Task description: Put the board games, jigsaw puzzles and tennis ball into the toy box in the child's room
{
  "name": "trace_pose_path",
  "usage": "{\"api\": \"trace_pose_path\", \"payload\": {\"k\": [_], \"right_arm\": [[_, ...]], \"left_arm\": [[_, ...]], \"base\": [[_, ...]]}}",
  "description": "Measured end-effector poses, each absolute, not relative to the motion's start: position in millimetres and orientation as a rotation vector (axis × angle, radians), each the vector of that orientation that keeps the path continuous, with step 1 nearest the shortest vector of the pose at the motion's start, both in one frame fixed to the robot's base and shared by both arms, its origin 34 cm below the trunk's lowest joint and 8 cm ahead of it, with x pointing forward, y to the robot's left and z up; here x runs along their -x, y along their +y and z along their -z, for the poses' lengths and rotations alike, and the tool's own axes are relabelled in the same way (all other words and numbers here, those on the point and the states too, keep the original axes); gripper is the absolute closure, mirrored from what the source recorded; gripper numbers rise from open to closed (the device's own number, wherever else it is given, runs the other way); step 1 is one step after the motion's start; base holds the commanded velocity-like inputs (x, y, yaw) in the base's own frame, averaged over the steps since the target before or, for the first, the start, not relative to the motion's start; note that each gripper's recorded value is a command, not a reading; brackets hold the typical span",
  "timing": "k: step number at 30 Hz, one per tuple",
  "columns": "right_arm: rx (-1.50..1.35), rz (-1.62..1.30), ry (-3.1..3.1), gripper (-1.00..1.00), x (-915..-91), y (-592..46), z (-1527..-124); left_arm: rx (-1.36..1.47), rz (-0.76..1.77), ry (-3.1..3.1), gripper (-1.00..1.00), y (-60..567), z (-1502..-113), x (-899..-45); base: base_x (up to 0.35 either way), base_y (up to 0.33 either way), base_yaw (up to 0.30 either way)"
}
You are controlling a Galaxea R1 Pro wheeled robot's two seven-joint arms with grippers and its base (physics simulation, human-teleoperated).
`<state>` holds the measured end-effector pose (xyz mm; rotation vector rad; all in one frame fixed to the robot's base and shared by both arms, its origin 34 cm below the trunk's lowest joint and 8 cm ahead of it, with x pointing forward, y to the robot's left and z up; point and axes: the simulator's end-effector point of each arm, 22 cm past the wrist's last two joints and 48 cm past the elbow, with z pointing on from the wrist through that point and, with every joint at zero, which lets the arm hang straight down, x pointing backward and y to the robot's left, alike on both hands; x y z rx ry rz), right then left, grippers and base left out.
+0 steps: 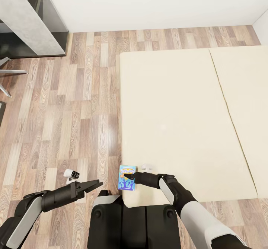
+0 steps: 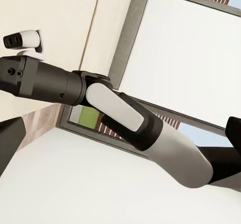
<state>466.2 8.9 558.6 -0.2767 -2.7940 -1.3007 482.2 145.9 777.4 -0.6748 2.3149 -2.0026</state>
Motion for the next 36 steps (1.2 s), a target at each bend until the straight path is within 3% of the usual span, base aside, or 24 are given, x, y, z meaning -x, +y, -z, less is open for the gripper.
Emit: {"api": "trace_pose_path", "payload": {"k": [36], "right_arm": [[0.234,1.306,-2.789,-1.00,-461.2,13.6,-560.1]], "left_arm": [[0.675,2.003,2.314,-1.00,145.9,-777.6,-482.2]], "base": [[0.000,0.000,0.000]]}}
